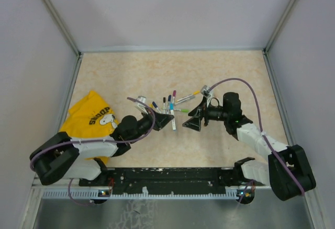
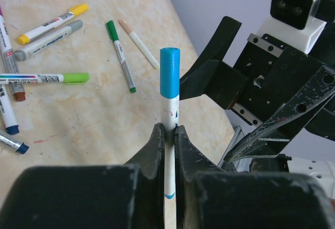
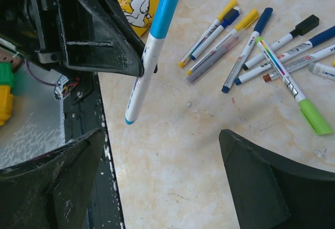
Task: Open the pen caps
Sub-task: Pick up the pen from the center of the board.
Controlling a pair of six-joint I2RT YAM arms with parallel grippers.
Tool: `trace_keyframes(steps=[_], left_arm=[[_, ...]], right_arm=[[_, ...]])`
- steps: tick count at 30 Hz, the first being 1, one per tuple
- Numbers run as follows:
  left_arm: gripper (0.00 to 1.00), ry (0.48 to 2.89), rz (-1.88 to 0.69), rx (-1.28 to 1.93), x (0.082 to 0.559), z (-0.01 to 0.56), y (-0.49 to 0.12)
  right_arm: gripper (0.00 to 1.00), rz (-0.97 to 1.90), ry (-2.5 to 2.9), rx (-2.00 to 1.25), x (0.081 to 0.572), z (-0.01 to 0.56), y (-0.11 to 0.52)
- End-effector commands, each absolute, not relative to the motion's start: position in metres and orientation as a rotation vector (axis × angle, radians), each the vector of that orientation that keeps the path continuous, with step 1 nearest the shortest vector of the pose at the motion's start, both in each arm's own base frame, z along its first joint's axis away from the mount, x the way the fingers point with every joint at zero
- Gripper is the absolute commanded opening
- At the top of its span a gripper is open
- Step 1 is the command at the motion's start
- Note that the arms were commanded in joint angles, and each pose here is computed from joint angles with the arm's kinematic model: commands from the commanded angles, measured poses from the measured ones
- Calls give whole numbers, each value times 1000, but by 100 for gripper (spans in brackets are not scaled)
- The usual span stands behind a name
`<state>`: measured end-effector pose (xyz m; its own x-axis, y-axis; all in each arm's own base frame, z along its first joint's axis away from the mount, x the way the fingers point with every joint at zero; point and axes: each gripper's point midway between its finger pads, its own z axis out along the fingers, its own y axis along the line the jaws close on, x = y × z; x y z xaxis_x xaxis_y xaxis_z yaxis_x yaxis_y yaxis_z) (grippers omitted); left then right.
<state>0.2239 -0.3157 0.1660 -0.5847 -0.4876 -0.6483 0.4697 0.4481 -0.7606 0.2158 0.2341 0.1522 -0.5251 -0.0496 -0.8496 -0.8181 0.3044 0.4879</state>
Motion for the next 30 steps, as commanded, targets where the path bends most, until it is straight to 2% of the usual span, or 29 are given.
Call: trace_keyframes(steps=[1,12,19,23,30], left_arm=[[0,1660,-1347,-70,227,186,-317],[0,1568,-1410,-139,238,200,-330],[0,1541,-1453,-117,235,207,-350],[0,1534,-1467,-101,232,210,-359],[0,1527,-1474,-92,229,209,-360]], right_arm=[[91,1300,1748,-781,218,168,240],[90,1365,1748,-780,208,166,252],[81,1294,1818,-721,218,156,255],[62,1290,1838,-703,221,154,256],[17,1334,1799,-730,214,165,259]])
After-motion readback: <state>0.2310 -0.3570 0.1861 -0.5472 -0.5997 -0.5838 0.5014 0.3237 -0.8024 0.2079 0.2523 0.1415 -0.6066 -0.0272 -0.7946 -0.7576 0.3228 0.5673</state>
